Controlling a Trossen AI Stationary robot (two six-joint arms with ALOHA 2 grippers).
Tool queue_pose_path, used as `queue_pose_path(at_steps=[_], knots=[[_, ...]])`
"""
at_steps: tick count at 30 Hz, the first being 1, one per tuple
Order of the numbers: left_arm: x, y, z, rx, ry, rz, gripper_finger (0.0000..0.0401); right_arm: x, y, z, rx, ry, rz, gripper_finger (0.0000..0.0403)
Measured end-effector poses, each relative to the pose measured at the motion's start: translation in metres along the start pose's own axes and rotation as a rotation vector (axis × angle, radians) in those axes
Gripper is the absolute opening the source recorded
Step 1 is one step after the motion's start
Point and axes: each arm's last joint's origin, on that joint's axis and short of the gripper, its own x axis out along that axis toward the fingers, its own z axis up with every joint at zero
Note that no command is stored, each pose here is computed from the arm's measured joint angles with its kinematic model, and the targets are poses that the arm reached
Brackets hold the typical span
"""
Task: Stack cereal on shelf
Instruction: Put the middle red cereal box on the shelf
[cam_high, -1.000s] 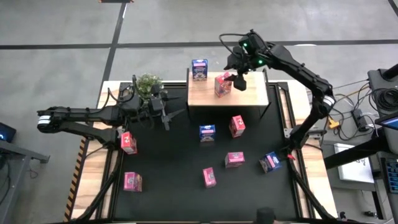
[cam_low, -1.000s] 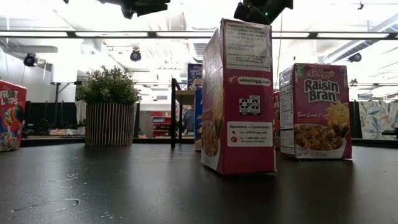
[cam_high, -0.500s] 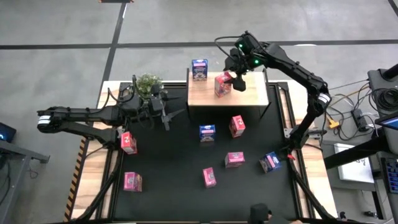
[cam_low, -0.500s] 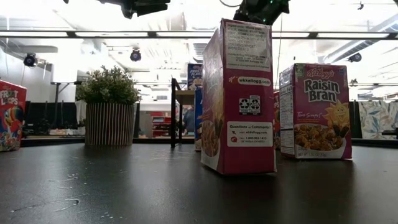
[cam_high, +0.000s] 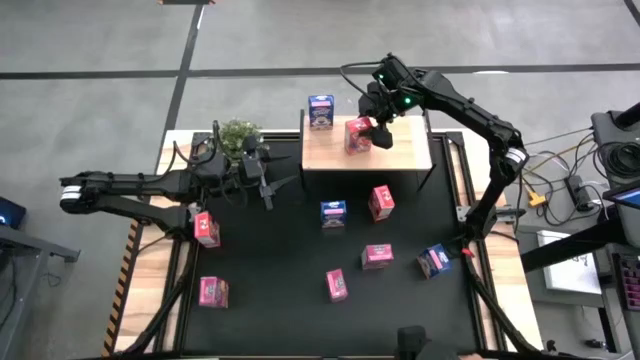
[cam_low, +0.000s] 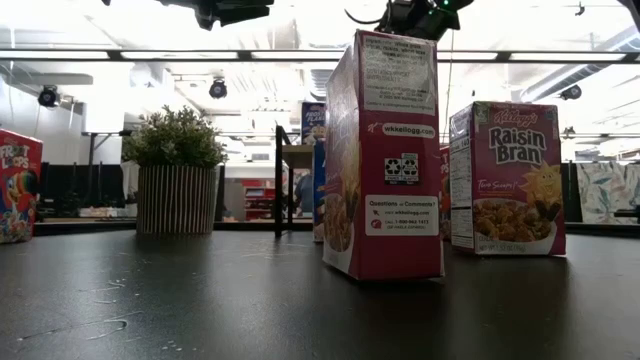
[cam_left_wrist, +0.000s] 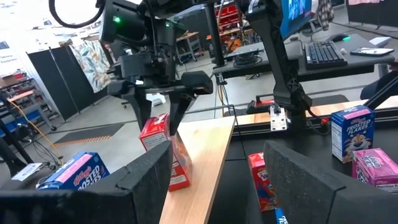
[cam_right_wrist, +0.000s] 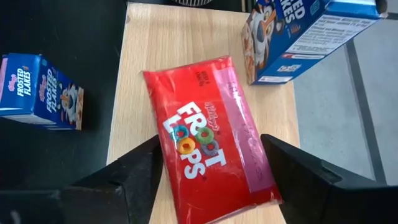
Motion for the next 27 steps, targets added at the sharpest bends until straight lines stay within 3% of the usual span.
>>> queue_pose_path(at_steps=[11, 27], knots=[[0.000, 0.000, 0.000, 0.003, 0.000, 0.000, 0.0236, -0.003, -0.002, 0.001, 0.036, -0.022, -0.021, 0.0207], [0.000, 0.000, 0.000, 0.002, 0.000, 0.000, 0.0236, -0.018, -0.035, -0.014, 0.097, -0.086, -0.142, 0.0198]])
